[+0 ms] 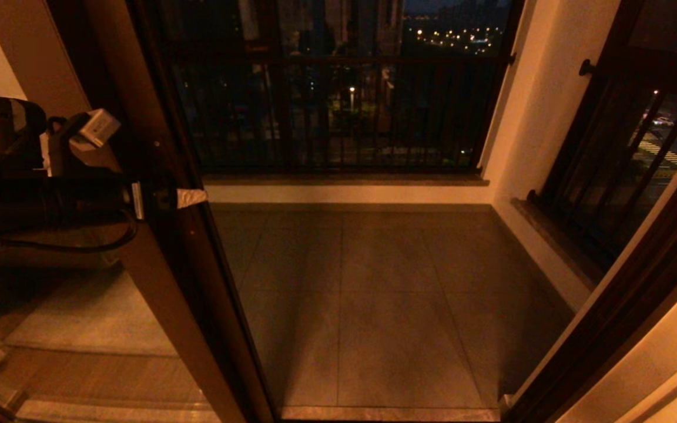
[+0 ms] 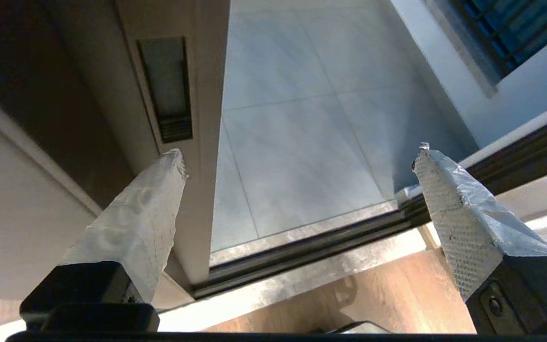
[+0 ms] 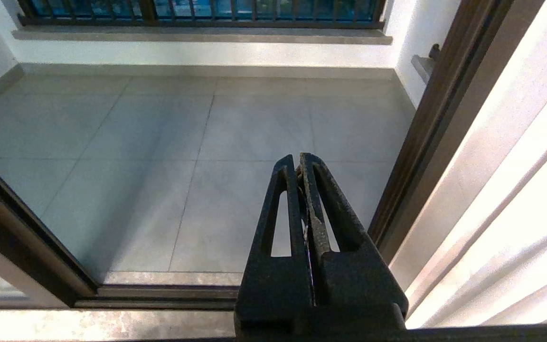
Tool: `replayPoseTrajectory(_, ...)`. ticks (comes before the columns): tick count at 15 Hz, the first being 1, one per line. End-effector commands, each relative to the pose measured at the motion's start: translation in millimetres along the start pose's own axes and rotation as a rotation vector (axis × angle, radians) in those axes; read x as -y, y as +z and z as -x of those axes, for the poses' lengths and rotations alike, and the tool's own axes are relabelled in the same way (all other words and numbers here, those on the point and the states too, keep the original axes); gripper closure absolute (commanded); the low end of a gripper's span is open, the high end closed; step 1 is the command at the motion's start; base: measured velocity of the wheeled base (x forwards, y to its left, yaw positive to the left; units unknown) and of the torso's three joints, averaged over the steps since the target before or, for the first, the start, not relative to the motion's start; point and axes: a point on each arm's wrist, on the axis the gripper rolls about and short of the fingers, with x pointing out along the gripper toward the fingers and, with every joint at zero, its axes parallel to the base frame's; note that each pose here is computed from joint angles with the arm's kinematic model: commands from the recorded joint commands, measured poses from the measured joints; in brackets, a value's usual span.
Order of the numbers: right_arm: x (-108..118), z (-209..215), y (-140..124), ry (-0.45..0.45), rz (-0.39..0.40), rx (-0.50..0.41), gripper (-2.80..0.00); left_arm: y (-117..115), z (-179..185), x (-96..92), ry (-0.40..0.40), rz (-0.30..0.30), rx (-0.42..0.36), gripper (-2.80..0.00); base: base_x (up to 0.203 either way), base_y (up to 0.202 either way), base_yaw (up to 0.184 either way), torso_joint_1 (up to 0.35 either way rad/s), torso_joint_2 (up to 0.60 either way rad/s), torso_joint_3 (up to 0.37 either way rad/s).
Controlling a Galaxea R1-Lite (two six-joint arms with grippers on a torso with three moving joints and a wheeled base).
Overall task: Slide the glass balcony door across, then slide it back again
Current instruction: Close the slid door
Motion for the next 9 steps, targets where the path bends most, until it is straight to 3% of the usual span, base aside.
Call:
replayPoseTrajectory(1,0,0,-1,0.002,0.001,-0.003,0.0,-1,-4,-3.0,0.004,0.003,-0.005,-2.8,0.0,0.0,0.0,0.0,0.0,0.0)
replayPoseTrajectory(9,0,0,-1,0.001,0.001,-0.002,0.0,0,-14,-2.0,-0.001,-0.023,-0.014,-2.8,0.0,0.0,0.0,0.0,0.0,0.0)
